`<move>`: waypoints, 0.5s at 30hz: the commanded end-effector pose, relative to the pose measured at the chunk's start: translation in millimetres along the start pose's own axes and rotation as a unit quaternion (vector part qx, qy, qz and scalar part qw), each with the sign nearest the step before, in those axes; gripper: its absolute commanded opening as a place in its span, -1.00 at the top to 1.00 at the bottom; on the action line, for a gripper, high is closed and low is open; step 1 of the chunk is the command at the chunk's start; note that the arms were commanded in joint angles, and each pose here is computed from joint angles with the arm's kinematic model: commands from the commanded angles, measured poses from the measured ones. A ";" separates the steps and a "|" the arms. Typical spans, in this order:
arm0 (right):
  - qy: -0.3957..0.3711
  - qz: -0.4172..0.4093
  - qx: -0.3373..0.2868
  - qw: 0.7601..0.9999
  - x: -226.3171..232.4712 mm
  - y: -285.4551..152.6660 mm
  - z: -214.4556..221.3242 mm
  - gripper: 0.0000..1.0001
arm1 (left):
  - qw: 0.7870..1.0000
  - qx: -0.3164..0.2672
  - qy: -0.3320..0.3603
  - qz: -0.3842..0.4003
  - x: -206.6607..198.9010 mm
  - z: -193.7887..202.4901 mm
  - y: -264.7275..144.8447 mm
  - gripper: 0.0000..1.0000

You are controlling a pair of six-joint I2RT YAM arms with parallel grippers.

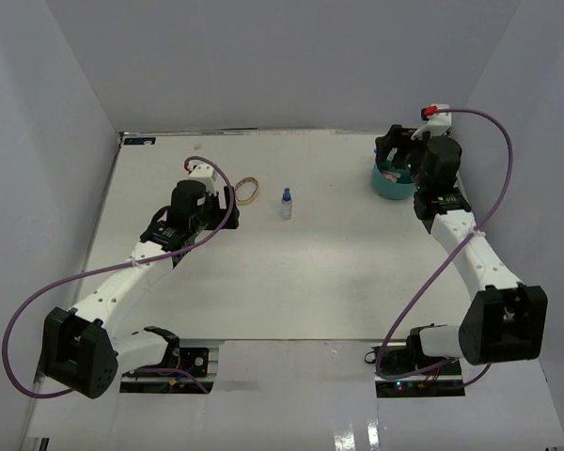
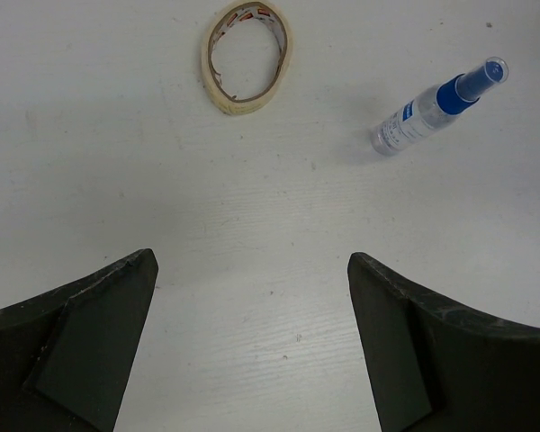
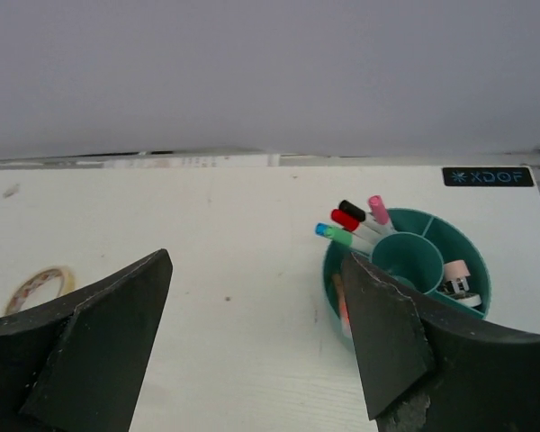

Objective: Sort the stationery into containers
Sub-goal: Pick up the stationery from the center of the board.

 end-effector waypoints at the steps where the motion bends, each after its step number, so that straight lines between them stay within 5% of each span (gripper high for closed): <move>1: -0.013 -0.067 0.043 0.997 25.4 -26.9 16.4 -0.65 | 1.000 -0.014 -0.011 -0.003 1.7 -14.0 -5.0 -0.96; 10: 0.020 -0.141 0.120 0.982 37.2 -102.7 96.7 -0.70 | 1.000 0.009 -0.016 -0.012 2.7 -4.6 5.9 -0.96; 15: 0.031 -0.161 0.113 0.980 34.6 -129.4 111.3 -0.72 | 0.997 0.070 0.003 -0.022 4.0 15.4 42.6 -0.96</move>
Point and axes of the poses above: each gripper's point midway between its finger pads, its own y axis out along the fingers, its own x axis along the line the jaws close on, z = x × y, the point moved 4 cm from there along -y, back along the fingers, and after that the axes turned 12 degrees about y, right-handed, at the moved point
